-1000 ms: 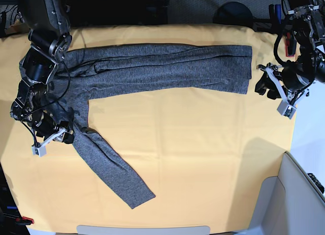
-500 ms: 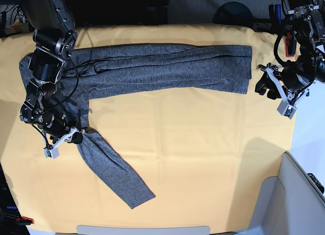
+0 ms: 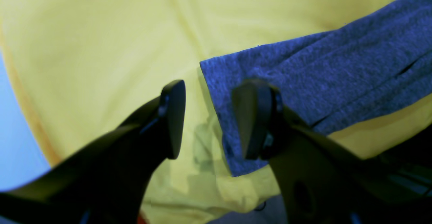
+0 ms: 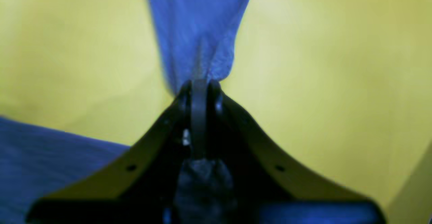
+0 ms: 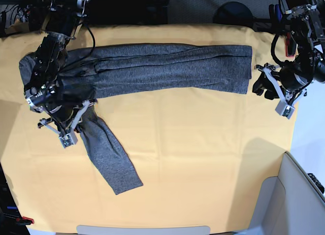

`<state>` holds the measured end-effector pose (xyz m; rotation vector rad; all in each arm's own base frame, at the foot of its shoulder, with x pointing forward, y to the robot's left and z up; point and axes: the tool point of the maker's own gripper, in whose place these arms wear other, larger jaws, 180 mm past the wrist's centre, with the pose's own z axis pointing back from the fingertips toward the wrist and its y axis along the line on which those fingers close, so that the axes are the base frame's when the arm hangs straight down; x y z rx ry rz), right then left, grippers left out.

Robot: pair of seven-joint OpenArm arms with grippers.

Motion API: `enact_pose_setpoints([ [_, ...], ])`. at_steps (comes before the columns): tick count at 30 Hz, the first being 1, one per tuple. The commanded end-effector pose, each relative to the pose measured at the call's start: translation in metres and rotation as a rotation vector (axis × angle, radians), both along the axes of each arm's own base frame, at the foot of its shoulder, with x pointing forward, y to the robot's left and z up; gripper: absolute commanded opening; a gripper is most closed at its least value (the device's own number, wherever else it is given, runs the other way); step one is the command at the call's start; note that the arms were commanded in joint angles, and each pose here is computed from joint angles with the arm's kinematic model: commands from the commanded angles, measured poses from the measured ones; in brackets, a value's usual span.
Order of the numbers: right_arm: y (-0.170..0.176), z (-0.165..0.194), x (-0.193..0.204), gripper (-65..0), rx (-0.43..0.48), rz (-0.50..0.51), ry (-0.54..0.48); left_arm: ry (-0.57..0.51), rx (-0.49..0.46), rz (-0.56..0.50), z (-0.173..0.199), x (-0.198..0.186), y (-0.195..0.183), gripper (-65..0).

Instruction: Fold the T-shirt properly

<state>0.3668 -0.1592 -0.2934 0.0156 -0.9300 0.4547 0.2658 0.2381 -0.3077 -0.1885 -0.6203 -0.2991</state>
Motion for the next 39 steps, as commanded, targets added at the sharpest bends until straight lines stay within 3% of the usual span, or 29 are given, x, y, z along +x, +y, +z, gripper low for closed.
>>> enact_pose_setpoints([
  [1, 0.012, 0.006, -0.010, -65.0, -0.003, 0.030, -0.023, -0.032, 0.009, -0.004, 0.010, 0.005, 0.003, -41.0],
  [6, 0.041, 0.002, -0.049, -65.0, -0.008, 0.096, -0.016, -0.031, -0.019, 0.000, 0.006, 0.005, -0.005, -41.0],
  [12, 0.065, -0.022, -0.083, -65.0, 0.014, 0.156, 0.066, -0.032, -0.019, 0.002, 0.007, 0.005, -0.004, -41.0],
  [22, 0.120, -0.041, -0.122, -65.0, 0.050, 0.323, 0.147, -0.027, -0.018, 0.005, 0.005, 0.003, -0.003, -41.0],
  [31, 0.122, -0.048, -0.129, -64.5, 0.044, 0.339, 0.171, -0.024, -0.022, 0.002, 0.004, 0.002, -0.005, -41.0],
  [33, 0.117, -0.050, -0.131, -58.9, 0.020, 0.352, 0.179, -0.024, -0.035, 0.005, 0.003, 0.002, -0.009, -41.0],
  [36, 0.114, -0.052, -0.132, -41.6, 0.013, 0.351, 0.185, -0.023, -0.040, 0.003, 0.002, 0.002, -0.011, -41.0],
  [39, 0.112, -0.044, -0.122, -30.5, 0.010, 0.341, 0.150, -0.023, -0.040, 0.003, 0.002, 0.002, -0.011, -41.0],
])
